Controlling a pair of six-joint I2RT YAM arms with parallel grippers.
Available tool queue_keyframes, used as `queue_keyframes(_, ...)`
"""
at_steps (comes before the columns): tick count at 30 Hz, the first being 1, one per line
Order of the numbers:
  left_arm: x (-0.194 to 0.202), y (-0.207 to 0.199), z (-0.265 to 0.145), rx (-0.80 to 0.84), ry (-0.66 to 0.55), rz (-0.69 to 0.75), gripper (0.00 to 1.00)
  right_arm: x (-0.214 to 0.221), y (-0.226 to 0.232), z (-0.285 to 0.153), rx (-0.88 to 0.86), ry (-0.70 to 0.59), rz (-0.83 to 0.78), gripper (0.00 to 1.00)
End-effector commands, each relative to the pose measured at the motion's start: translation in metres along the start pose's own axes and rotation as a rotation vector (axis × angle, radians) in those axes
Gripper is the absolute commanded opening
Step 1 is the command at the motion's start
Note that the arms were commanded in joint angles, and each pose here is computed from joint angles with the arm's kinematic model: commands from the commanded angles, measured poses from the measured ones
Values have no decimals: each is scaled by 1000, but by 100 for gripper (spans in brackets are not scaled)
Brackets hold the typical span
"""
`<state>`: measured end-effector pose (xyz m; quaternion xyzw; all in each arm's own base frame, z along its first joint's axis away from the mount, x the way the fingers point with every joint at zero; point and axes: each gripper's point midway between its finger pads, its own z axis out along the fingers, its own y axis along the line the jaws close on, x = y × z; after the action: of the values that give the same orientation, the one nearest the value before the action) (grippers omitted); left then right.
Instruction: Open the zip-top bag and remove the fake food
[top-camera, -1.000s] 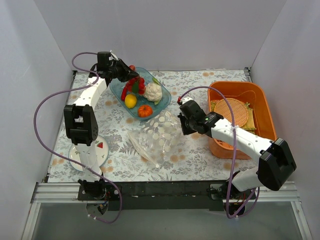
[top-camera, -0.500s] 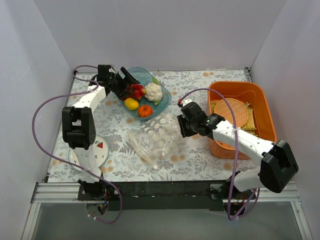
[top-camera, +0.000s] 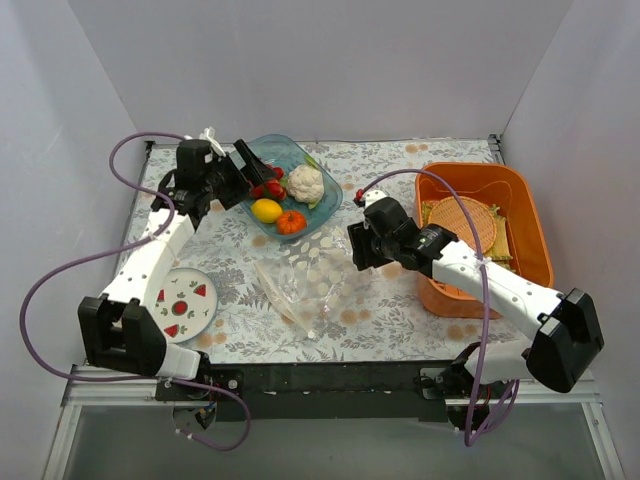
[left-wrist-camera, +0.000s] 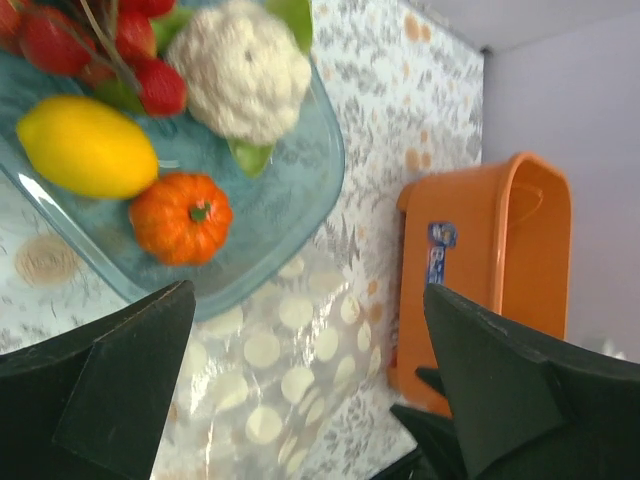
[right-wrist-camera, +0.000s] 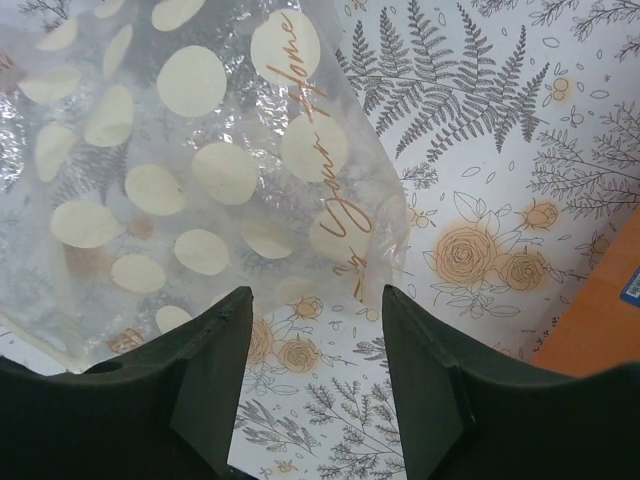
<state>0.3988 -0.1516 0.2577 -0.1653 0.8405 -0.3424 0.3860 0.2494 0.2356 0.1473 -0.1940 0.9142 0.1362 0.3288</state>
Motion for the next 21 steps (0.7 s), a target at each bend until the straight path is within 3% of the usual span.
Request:
queue_keyframes(1,44,-7,-23,-50,4,102,98,-40,15,-28,-70,-133,12,63)
queue_keyframes(6,102,-30,-47,8,31,154,98,-48,21,-45,-120,-198,32,64)
queue_keyframes(10,149,-18,-59,8,59,184,98,-42,20,-54,-145,-244,67,71)
queue_keyframes(15,164,-23,-86,104,36,162,98,-37,16,-63,-155,-287,106,92)
queue_keyframes(21,165,-25,-94,159,16,167,98,-26,7,-70,-132,-304,160,96)
